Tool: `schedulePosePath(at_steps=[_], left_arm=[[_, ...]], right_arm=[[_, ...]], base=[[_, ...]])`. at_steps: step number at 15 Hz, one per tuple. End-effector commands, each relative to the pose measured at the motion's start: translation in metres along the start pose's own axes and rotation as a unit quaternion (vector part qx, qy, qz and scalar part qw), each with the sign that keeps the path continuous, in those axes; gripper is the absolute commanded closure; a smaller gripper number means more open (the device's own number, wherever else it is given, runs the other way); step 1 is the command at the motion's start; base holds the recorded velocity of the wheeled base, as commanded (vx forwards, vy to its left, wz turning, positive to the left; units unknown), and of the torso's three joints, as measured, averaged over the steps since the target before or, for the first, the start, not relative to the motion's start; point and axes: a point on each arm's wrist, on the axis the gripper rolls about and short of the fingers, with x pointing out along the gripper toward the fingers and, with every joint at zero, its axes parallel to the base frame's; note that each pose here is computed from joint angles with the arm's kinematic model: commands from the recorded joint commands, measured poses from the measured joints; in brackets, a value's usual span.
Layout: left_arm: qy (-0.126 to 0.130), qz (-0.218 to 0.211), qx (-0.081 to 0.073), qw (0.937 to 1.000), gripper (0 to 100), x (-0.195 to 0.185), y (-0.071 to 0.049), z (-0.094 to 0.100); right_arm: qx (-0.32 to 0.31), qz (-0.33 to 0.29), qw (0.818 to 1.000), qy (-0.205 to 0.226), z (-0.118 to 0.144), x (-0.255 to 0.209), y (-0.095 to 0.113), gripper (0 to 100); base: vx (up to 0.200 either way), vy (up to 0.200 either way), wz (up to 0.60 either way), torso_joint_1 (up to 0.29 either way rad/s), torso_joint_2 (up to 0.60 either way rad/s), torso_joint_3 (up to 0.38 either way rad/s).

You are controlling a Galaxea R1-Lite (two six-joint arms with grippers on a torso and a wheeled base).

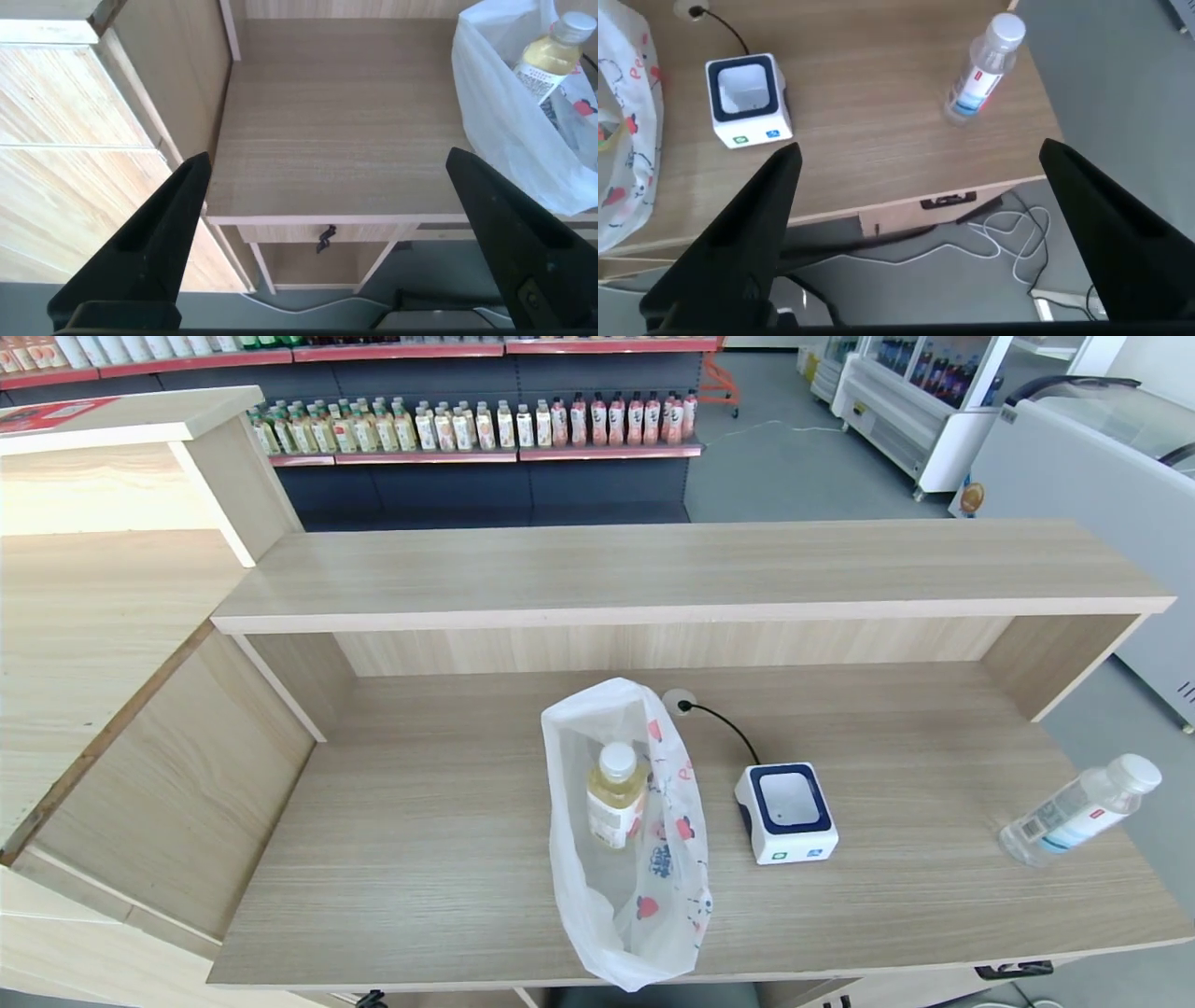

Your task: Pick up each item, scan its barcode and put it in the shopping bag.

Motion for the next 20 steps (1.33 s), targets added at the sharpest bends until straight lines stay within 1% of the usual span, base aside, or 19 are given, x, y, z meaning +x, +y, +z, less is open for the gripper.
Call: schedulePosePath(at_steps=[1, 3, 5, 7, 14, 18, 20], left_arm=[[0.000, 0.000, 0.000, 1.0000, 0, 0.000, 0.000, 0.000], [0.000, 0.000, 0.000, 1.0000, 0, 0.000, 0.000, 0.000], [0.000, 0.000, -0.001, 1.0000, 0, 0.000, 0.000, 0.000], [0.000, 0.000, -0.001, 1.0000, 0, 0.000, 0.000, 0.000], [0.000, 0.000, 0.000, 1.0000, 0, 0.000, 0.000, 0.000], [0.000, 0.000, -0.001, 1.0000, 0, 0.000, 0.000, 0.000], [0.000, 0.000, 0.001, 1.0000, 0, 0.000, 0.000, 0.000]], right_arm=[[0.006, 0.002, 1.000, -0.021, 0.021, 0.000, -0.001, 0], [0.004, 0.003, 1.000, -0.005, 0.031, 0.011, 0.001, 0], [0.001, 0.005, 1.000, 0.016, 0.031, 0.020, 0.003, 0], [0.009, 0.005, 1.000, 0.028, 0.030, 0.024, 0.004, 0], [0.005, 0.006, 0.998, 0.059, 0.019, 0.030, 0.006, 0], [0.004, 0.013, 0.998, 0.064, 0.014, 0.030, 0.007, 0], [0.002, 0.013, 0.997, 0.076, 0.006, 0.030, 0.007, 0]], base=[[0.000, -0.200, 0.00, 0.002, 0.00, 0.002], [0.000, -0.200, 0.00, 0.000, 0.00, 0.005], [0.000, -0.200, 0.00, 0.002, 0.00, 0.000], [0.000, -0.200, 0.00, 0.005, 0.00, 0.002], [0.000, -0.200, 0.00, 0.004, 0.00, 0.005], [0.000, -0.200, 0.00, 0.005, 0.00, 0.002], [0.000, -0.200, 0.00, 0.000, 0.00, 0.000]])
